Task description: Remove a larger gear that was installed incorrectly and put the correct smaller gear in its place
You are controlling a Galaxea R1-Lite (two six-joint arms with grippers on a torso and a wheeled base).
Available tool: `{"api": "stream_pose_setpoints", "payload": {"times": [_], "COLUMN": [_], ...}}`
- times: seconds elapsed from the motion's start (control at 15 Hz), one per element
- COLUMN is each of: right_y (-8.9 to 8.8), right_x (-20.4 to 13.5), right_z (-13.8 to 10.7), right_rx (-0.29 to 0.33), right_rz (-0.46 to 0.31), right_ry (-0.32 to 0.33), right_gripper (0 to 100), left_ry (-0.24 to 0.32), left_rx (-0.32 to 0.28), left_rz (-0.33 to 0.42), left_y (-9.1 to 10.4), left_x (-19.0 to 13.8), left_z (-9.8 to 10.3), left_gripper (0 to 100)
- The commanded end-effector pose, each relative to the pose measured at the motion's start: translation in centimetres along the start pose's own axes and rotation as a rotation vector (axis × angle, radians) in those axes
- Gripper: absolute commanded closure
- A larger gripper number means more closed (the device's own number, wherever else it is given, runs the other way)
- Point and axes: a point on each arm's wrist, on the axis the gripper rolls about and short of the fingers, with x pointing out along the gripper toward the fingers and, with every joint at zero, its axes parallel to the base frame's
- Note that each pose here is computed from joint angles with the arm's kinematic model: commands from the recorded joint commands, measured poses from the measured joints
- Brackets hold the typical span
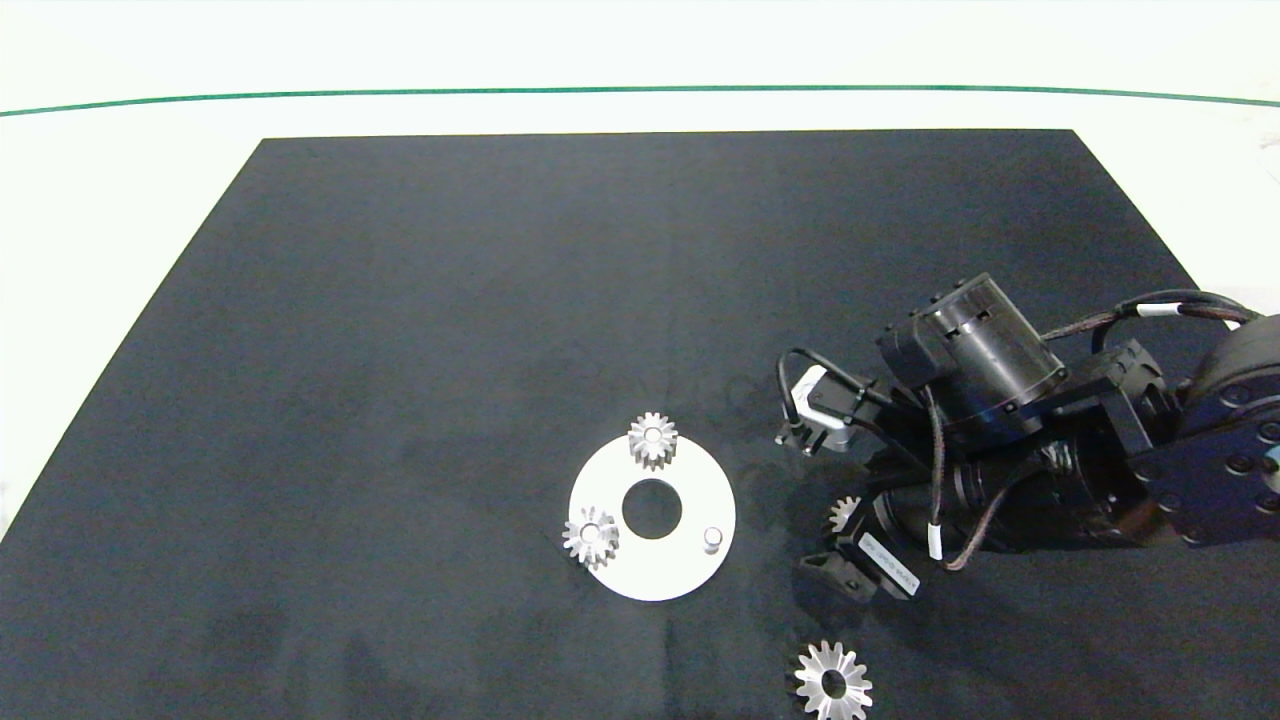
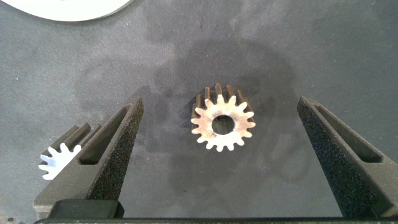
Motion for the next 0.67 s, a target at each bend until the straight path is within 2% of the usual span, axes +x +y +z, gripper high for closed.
{"api": "stream_pose_setpoints", "payload": {"times": [0.07,0.47,0.67], "right_y": [0.1,-0.5,-1.0], "right_x": [0.6,1.1,1.2], "right_z": [-0.2,-1.0,-1.1], "right_rx": [-0.003,0.017,0.035], "right_rz": [0.003,0.006,0.031], "right_ry": [0.021,0.051,0.039], "right_gripper": [5,17,23], "left_ry": [0.008,0.009,0.009], "left_rx": [0.002,0.001,0.001], "left_rz": [-0.001,0.003,0.002], "left_y": [0.0,0.0,0.0], "left_x": [0.0,0.1,0.1], "left_z": [-0.1,0.0,-0.1], "left_gripper": [0,0,0]}}
